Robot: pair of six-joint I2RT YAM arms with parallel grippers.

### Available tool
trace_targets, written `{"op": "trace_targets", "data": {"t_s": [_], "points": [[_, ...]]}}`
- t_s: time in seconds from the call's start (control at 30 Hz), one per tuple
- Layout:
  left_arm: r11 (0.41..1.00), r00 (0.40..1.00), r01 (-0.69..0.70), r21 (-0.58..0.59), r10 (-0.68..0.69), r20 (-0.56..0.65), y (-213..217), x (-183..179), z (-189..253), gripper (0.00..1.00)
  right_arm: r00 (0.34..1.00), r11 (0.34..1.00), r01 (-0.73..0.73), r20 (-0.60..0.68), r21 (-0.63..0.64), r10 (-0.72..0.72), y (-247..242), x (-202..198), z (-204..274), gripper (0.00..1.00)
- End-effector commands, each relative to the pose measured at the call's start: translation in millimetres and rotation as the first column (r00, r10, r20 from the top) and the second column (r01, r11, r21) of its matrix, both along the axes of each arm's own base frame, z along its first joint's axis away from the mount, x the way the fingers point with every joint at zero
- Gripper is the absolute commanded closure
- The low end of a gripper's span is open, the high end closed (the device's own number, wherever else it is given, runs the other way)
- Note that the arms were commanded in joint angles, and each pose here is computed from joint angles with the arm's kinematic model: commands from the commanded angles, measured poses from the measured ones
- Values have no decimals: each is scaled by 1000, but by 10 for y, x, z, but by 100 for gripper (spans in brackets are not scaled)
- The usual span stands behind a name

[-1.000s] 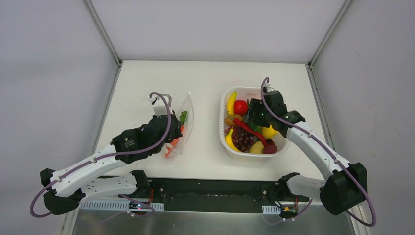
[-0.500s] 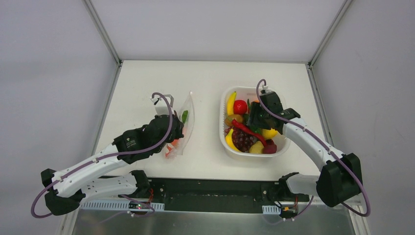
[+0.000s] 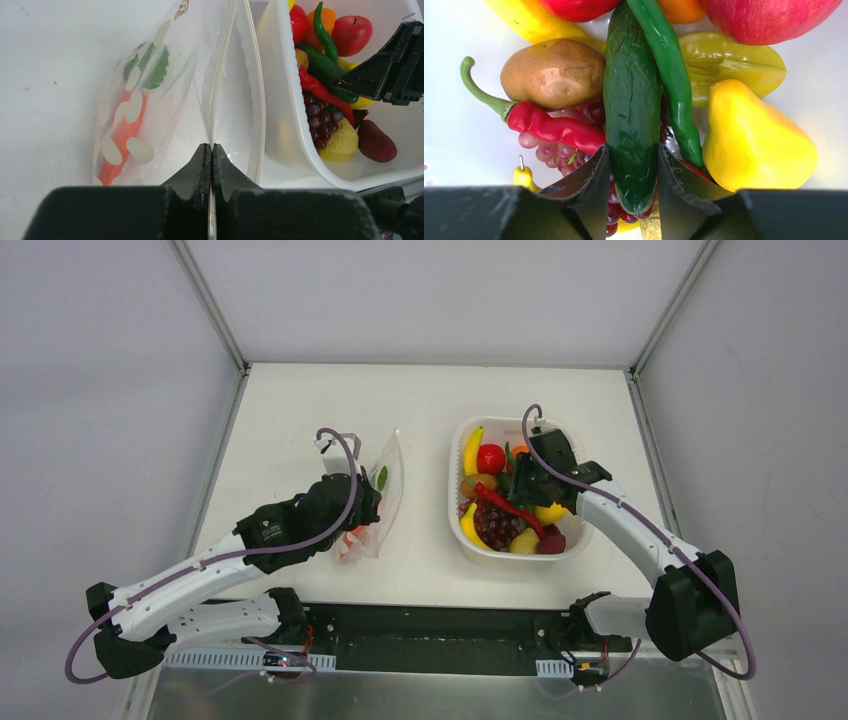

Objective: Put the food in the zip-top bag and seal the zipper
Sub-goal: Pick up the fake vegetable from the bin, then place the fake vegetable in the zipper food storage bag.

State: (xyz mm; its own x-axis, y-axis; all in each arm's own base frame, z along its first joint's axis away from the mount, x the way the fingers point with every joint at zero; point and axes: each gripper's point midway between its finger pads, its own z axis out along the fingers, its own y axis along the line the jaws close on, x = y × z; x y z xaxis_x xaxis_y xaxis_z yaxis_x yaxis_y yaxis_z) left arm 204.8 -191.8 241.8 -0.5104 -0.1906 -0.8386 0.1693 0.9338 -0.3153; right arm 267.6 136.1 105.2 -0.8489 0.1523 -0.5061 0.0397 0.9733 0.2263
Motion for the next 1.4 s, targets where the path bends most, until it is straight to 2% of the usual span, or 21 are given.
{"op": "trace_targets", "data": {"t_s": [0.0,0.03,0.07,0.17,0.47,0.67,0.77,0.9,1.07,1.23,1.37], "points": [[1000,1000,3,-22,-2,29,-11,39,76,100,1000,1000,-10,-5,7,10,1,-33,21,81],[1000,1000,4,-24,-3,30,-14,40,84,100,1000,1000,-6,6,10,6,-1,-24,50,90],[1000,1000,4,-25,-4,30,-17,40,84,100,1000,1000,-3,21,16,2,0,-12,91,92],[1000,1000,4,-22,-3,27,-18,43,70,100,998,999,-6,66,41,4,18,2,250,88],[1000,1000,-10,-29,11,28,-10,52,55,100,962,974,-25,270,224,-38,107,-63,908,89],[999,999,6,-36,-4,36,-63,69,95,100,954,920,-112,298,377,-6,331,-215,1200,90],[999,999,22,-31,-21,29,-112,71,86,100,942,846,-213,333,488,45,545,-328,1455,90],[999,999,38,-26,-38,18,-164,69,78,100,917,681,-376,361,629,173,877,-579,1793,90],[999,999,35,-30,-35,13,-179,74,77,100,870,527,-492,368,693,328,1108,-875,1996,93],[999,999,43,-32,-43,2,-218,76,131,100,808,449,-574,384,685,447,1307,-1182,2022,93],[998,999,44,-34,-44,-3,-253,88,125,100,777,429,-606,383,670,499,1425,-1295,1988,92]]}}
